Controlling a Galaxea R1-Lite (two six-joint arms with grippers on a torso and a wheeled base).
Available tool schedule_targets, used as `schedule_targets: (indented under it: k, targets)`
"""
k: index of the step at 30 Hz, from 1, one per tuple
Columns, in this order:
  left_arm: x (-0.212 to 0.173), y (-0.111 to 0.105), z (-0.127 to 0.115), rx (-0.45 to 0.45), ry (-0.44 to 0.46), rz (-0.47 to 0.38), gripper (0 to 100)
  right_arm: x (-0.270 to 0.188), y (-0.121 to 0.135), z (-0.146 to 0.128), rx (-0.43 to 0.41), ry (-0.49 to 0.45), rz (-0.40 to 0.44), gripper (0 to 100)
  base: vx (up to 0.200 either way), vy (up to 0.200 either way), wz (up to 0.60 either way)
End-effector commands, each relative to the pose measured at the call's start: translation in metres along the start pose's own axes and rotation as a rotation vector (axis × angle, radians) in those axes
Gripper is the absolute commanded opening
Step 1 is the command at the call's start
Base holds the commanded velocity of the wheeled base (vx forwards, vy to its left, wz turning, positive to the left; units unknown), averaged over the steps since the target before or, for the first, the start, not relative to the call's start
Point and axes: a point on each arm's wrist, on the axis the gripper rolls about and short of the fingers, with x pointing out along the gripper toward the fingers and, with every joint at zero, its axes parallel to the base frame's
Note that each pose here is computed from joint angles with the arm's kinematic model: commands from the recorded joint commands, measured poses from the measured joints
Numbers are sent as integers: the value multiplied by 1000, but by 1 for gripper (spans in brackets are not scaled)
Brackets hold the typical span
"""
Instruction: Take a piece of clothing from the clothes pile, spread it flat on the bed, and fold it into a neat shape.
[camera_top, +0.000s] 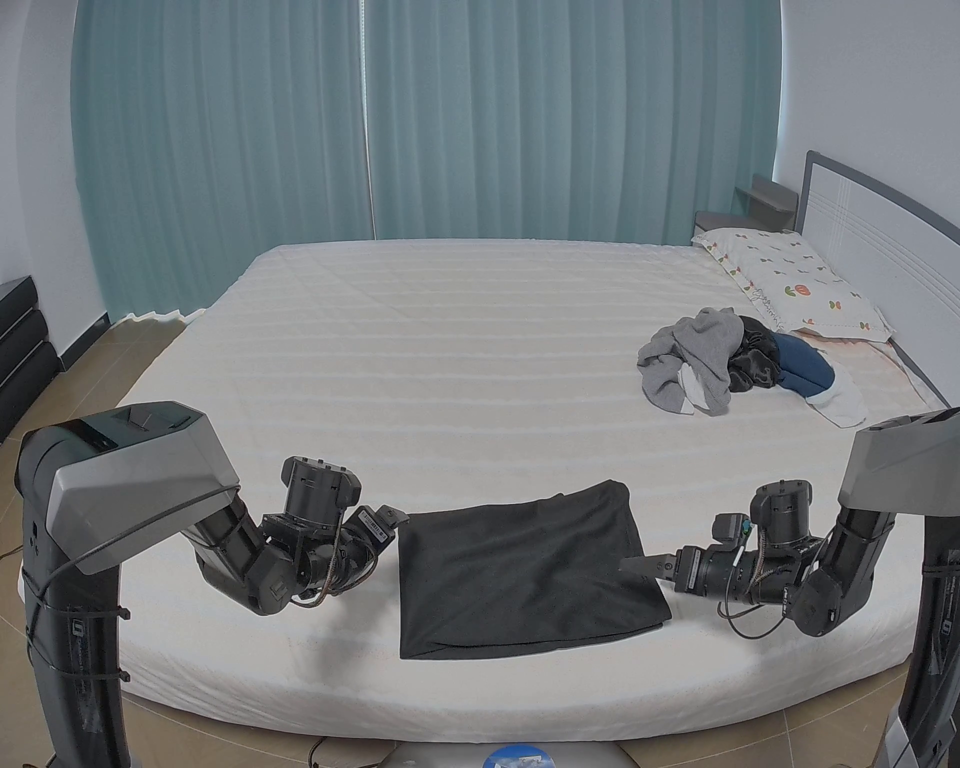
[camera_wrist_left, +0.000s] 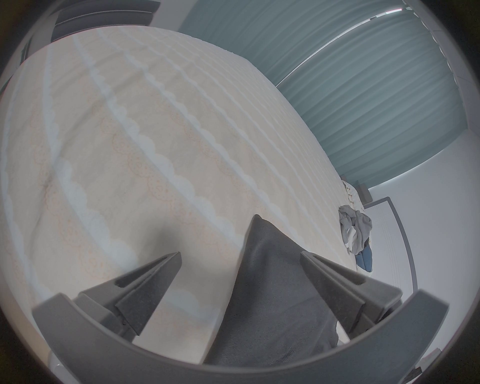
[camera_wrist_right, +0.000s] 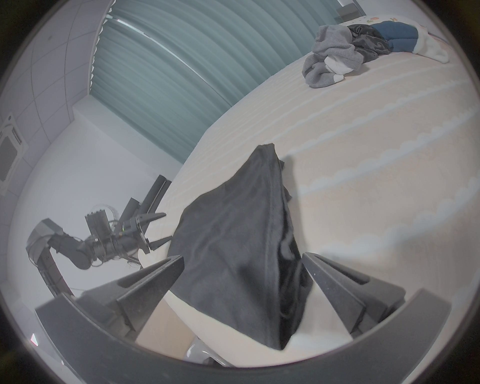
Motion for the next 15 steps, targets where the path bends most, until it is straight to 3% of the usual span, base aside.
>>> schedule_targets:
  k: [1,4,10,15]
  targets:
    - [1,1,-1,-1,2,3,100,-21,-13,-13,-11,-33,-12,100,0,0,0]
    - [1,1,-1,-1,2,3,100,-16,-13,-19,-11,-27,-3,100,0,0,0]
    - [1,0,-1,2,3,2,100,-14,-7,-22,-23,-13,13,100,-200,0,0]
    - [1,1,-1,2,2,4,100,-7,-7,-14,-36,-44,23,100,0,0,0]
